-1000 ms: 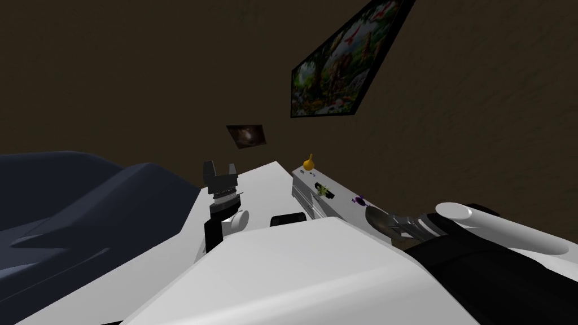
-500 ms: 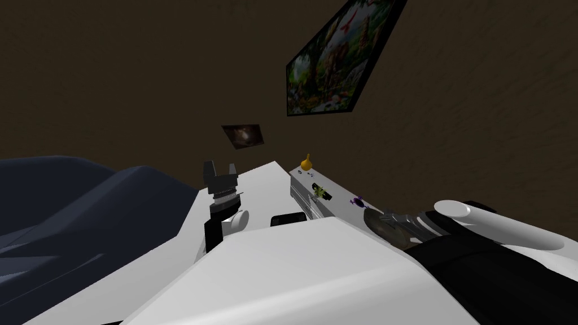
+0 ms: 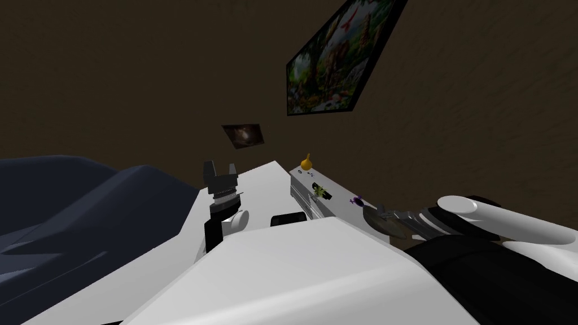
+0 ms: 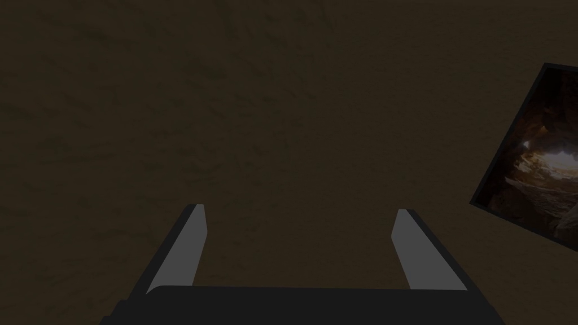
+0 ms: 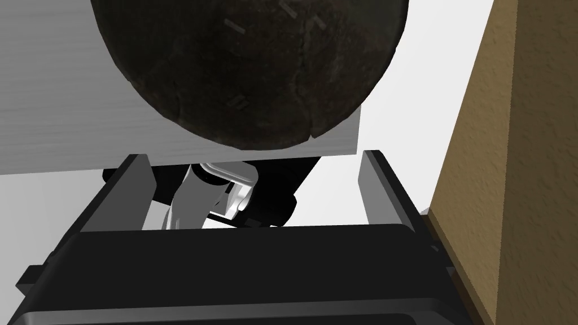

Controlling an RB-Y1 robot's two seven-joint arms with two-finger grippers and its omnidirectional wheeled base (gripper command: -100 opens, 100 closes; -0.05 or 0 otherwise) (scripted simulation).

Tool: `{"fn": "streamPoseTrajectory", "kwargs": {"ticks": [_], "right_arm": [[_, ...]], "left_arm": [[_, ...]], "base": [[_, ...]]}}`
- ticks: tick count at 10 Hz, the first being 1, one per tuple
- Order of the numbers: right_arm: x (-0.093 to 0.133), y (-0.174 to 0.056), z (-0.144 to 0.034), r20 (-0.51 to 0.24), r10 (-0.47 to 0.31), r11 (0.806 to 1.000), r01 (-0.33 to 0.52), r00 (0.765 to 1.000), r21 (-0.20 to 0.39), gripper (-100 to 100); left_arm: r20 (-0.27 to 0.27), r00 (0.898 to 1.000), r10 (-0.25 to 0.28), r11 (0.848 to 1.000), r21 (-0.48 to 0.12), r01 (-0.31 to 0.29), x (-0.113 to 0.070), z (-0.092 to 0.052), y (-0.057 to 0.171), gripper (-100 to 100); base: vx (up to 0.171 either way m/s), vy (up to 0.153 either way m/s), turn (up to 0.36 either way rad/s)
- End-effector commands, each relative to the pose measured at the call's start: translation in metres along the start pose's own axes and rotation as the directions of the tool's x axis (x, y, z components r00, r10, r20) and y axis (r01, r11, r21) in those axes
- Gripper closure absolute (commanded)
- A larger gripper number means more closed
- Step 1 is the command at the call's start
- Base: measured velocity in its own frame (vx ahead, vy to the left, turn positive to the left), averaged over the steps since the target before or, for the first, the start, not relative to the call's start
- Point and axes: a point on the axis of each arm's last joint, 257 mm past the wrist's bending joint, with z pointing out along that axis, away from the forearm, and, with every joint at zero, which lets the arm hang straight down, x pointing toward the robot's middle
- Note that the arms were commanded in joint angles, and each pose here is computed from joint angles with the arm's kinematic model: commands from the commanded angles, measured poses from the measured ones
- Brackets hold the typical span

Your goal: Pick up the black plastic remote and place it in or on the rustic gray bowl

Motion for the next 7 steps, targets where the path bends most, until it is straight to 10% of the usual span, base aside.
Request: {"fn": "streamPoseTrajectory", "kwargs": {"ticks": [1,5,6,7], "right_arm": [[0.002,-0.005,-0.017,-0.001,0.004,1.000,-0.004,1.000,-0.003,-100],[0.005,-0.011,-0.035,-0.005,0.002,1.000,-0.002,1.000,-0.007,-100],[0.005,-0.012,-0.037,-0.004,0.004,1.000,-0.004,1.000,-0.007,0],[0.005,-0.012,-0.036,-0.004,0.004,1.000,-0.004,1.000,-0.007,0]], "left_arm": [[0.000,1.000,0.000,1.000,0.000,0.000,0.000,0.000,0.000,0],[0.000,1.000,0.000,1.000,0.000,0.000,0.000,0.000,0.000,0],[0.000,1.000,0.000,1.000,0.000,0.000,0.000,0.000,0.000,0],[0.000,1.000,0.000,1.000,0.000,0.000,0.000,0.000,0.000,0]], "base": [[-0.047,0.012,0.008],[-0.027,0.006,0.006],[0.000,0.000,0.000],[0.000,0.000,0.000]]}}
